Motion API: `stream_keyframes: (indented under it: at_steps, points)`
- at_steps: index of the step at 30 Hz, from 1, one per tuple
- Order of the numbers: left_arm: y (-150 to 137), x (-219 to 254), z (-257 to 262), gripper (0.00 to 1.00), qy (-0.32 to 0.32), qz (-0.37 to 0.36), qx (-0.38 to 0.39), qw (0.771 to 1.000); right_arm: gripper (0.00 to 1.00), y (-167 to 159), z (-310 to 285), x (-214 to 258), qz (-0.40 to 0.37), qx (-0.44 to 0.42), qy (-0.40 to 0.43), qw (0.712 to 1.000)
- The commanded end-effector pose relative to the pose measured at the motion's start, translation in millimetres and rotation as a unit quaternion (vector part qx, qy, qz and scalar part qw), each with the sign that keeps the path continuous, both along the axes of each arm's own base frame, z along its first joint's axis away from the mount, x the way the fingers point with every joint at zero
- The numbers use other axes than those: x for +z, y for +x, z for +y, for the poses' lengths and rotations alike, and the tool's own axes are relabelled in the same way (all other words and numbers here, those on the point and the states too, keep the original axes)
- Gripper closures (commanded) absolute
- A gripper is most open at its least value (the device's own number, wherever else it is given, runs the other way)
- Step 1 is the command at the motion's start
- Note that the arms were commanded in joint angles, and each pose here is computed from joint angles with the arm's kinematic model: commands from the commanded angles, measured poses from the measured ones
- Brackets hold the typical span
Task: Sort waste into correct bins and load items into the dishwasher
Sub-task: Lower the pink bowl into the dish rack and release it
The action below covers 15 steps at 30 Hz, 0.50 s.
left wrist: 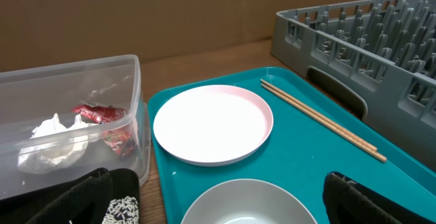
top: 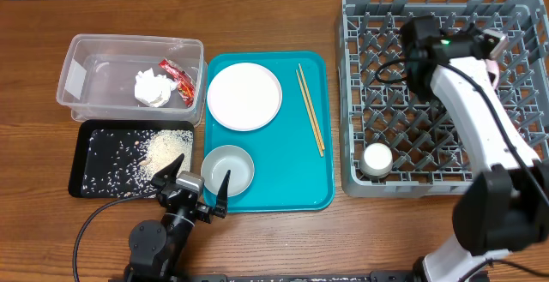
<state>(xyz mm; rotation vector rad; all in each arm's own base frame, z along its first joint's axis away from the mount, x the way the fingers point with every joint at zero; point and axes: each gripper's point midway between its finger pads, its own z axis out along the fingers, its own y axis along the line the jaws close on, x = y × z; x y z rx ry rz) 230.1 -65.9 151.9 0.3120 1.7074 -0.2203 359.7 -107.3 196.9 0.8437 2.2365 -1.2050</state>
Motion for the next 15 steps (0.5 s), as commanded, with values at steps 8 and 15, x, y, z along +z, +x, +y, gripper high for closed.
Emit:
stream_keyframes:
  at_steps: [8,15]
  points:
    - [-1,1,-1,0.0,0.002,-0.006,-0.004,1.0,0.96,7,30,-35,0.063,0.033,0.005,0.997]
    - [-1,1,-1,0.0,0.002,-0.006,-0.004,1.0,0.96,4,46,-35,0.076,0.052,0.004,0.996]
